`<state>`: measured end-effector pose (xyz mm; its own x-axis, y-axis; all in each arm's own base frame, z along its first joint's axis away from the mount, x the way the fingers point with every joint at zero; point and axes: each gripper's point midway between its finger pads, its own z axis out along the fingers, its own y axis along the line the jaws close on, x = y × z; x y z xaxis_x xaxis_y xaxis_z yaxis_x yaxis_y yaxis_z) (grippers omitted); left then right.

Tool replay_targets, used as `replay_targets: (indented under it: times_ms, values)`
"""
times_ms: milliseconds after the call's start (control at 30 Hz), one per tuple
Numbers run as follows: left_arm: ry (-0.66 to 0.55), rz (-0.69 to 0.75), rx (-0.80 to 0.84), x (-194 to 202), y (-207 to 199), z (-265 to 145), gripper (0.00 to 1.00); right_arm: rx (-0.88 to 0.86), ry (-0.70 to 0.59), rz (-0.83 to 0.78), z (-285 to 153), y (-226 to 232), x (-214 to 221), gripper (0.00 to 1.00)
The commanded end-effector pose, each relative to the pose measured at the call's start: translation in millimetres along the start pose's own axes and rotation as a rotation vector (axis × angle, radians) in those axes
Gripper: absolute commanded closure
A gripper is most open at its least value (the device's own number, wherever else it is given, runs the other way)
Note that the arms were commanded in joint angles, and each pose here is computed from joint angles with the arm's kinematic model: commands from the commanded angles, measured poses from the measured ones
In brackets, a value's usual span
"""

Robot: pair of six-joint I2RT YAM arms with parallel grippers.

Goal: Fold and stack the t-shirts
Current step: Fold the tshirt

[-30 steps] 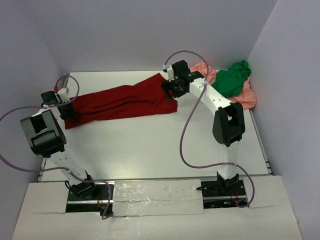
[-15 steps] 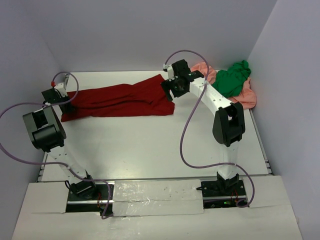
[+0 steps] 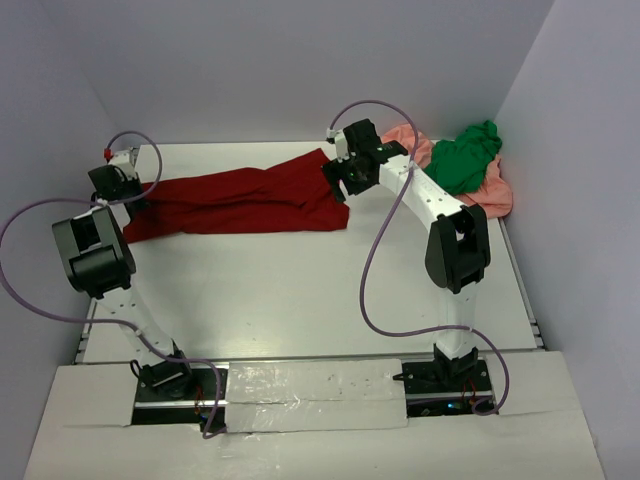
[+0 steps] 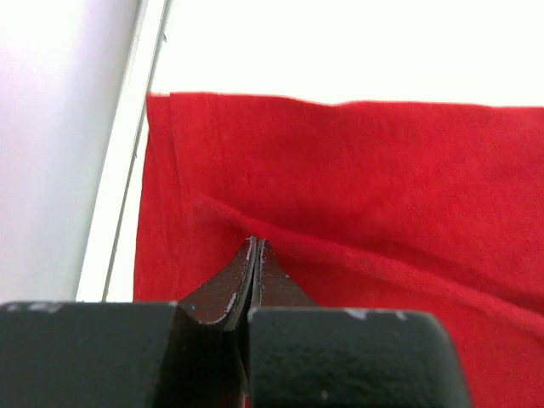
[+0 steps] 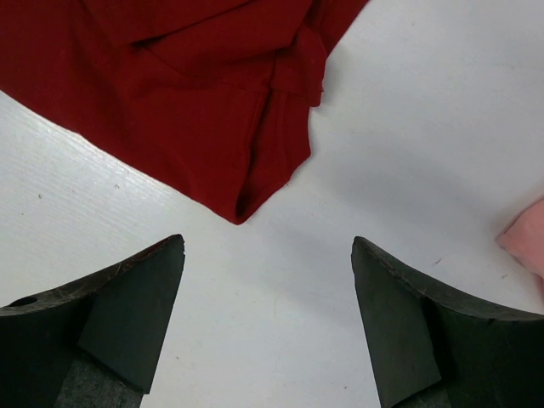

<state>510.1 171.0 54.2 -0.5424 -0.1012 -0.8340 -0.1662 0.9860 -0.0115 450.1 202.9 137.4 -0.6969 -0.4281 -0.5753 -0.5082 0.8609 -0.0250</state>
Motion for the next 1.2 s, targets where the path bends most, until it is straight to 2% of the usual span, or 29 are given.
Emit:
replay_targets:
  times_ms: [0,267,367,500,567,600,667,700,733,833,900,933,1033,1167]
  values:
    - [-0.106,0.0,-0.036,-36,6,18,1.0,0.002,-0.092,0.003,-28,-2,-27,0.14]
    - [-0.149,-0.006,-0.094,-53,9,48,1.0,-0.004,-0.088,0.006,-27,0,-18,0.14]
    - [-0.199,-0.025,-0.16,-68,17,51,1.0,-0.01,-0.082,0.006,-25,1,-14,0.14]
    - [-0.331,-0.112,-0.276,-96,30,34,1.0,-0.047,-0.057,0.003,-15,10,-4,0.14]
    - [-0.363,-0.136,-0.257,-103,25,22,1.0,-0.066,-0.036,-0.008,-10,16,1,0.13]
    - [-0.39,-0.124,-0.173,-120,9,10,1.0,-0.07,-0.028,-0.015,-7,19,5,0.13]
    - [-0.353,-0.11,-0.091,-116,-13,1,0.83,-0.078,-0.022,-0.024,-4,24,7,0.12]
    - [-0.351,-0.077,0.022,-126,-37,-11,0.76,-0.078,-0.014,-0.025,-2,25,10,0.11]
    - [-0.317,-0.066,0.078,-121,-49,-15,0.6,-0.081,-0.006,-0.03,1,28,11,0.11]
    - [-0.192,-0.01,0.248,-91,-100,-35,0.41,-0.084,0.001,-0.03,3,30,14,0.1]
    - [-0.163,0.025,0.31,-83,-117,-54,0.37,-0.087,0.001,-0.033,4,31,14,0.1]
    - [-0.13,0.029,0.376,-67,-134,-60,0.34,-0.087,0.004,-0.034,5,32,15,0.1]
    - [-0.077,0.071,0.524,-45,-168,-80,0.33,-0.093,0.008,-0.033,7,33,15,0.1]
    - [0.02,0.098,0.615,-11,-202,-81,0.32,-0.096,0.007,-0.041,6,36,12,0.1]
